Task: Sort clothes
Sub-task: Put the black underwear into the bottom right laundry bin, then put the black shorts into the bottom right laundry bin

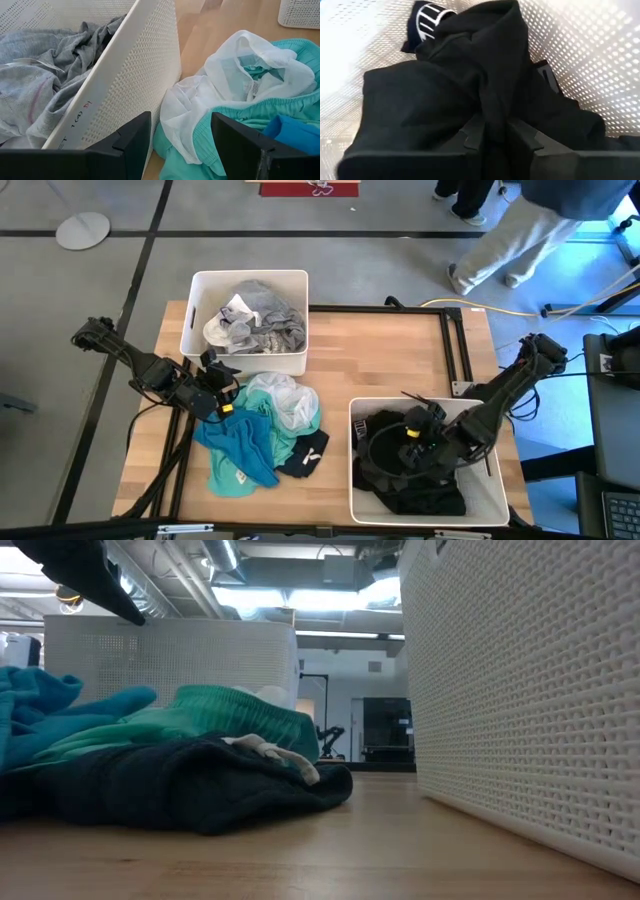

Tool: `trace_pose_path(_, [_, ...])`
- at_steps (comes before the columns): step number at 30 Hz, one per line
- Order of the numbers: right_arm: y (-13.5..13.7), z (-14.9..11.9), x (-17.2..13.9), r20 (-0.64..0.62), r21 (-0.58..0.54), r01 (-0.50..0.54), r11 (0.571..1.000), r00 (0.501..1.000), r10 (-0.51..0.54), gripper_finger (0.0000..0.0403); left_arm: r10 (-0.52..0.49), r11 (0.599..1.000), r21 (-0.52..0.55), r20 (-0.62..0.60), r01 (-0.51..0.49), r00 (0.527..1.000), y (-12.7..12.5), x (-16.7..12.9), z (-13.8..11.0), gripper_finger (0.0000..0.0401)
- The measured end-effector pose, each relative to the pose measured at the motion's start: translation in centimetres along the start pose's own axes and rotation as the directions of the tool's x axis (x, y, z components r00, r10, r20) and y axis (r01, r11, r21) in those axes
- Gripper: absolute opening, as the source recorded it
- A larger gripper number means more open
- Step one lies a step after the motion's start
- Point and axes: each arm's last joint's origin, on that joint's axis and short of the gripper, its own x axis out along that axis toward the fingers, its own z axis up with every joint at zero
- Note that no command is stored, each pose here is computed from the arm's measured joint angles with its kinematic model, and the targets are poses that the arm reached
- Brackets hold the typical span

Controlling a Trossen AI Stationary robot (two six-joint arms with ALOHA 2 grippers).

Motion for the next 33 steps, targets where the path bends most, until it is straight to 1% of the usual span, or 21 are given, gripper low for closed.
trace_pose_path(3, [0.0, 0.3, 0.2, -0.044, 0.016, -0.002, 1.000, 0.999, 0.002, 0.0084, 0.000, 1.000, 0.000, 0.000, 0.000, 1.000, 0.0, 0.0, 0.0, 0.0196])
trace_pose_path(6, [0.0, 0.9, -0.2, -0.156, 0.032, -0.002, 0.999, 0.988, 0.007, 0.0122, 0.000, 1.000, 0.000, 0.000, 0.000, 1.000, 0.0, 0.0, 0.0, 0.0196])
trace_pose_path(10, [0.4, 2.6, -2.2, -0.303, 0.081, -0.034, 0.996, 0.951, 0.057, 0.0160, 0.000, 1.000, 0.000, 0.000, 0.000, 1.000, 0.0, 0.0, 0.0, 0.0196])
trace_pose_path(12, [0.8, 3.9, -3.7, -0.329, 0.116, -0.066, 0.991, 0.939, 0.101, 0.0170, -0.001, 1.000, 0.002, 0.000, 0.001, 1.000, 0.0, 0.0, 0.0, 0.0196])
trace_pose_path(14, [0.9, 5.3, -5.2, -0.323, 0.147, -0.087, 0.985, 0.937, 0.131, 0.0174, 0.000, 1.000, 0.002, 0.000, 0.000, 1.000, 0.0, 0.0, 0.0, 0.0196])
trace_pose_path(16, [0.9, 6.7, -6.8, -0.297, 0.174, -0.112, 0.978, 0.941, 0.160, 0.0173, 0.000, 1.000, 0.002, 0.000, 0.000, 1.000, 0.0, 0.0, 0.0, 0.0196])
trace_pose_path(18, [0.9, 7.9, -8.1, -0.232, 0.168, -0.152, 0.974, 0.954, 0.188, 0.0170, -0.001, 1.000, 0.002, 0.000, 0.001, 1.000, 0.0, 0.0, 0.0, 0.0196])
trace_pose_path(21, [1.2, 9.5, -9.4, -0.068, 0.073, -0.216, 0.974, 0.973, 0.221, 0.0168, -0.001, 1.000, 0.009, 0.000, 0.001, 1.000, 0.0, 0.0, 0.0, 0.0196])
trace_pose_path(23, [1.6, 10.3, -9.9, 0.057, -0.006, -0.245, 0.970, 0.968, 0.245, 0.0168, 0.000, 1.000, 0.010, 0.000, 0.000, 1.000, 0.0, 0.0, 0.0, 0.0196])
trace_pose_path(25, [2.1, 11.2, -9.9, 0.165, -0.094, -0.254, 0.963, 0.949, 0.267, 0.0168, -0.001, 1.000, 0.010, 0.000, 0.001, 1.000, 0.0, 0.0, 0.0, 0.0196])
trace_pose_path(28, [2.8, 12.7, -9.5, 0.273, -0.199, -0.235, 0.951, 0.919, 0.284, 0.0168, -0.001, 1.000, 0.009, 0.000, 0.001, 1.000, 0.0, 0.0, 0.0, 0.0196])
trace_pose_path(31, [3.9, 14.0, -8.1, 0.314, -0.269, -0.212, 0.939, 0.903, 0.294, 0.0168, -0.001, 1.000, 0.005, 0.001, 0.001, 1.000, 0.0, 0.0, 0.0, 0.0196])
trace_pose_path(33, [4.7, 15.0, -6.8, 0.332, -0.291, -0.208, 0.934, 0.893, 0.303, 0.0168, -0.001, 1.000, 0.004, 0.000, 0.001, 1.000, 0.0, 0.0, 0.0, 0.0196])
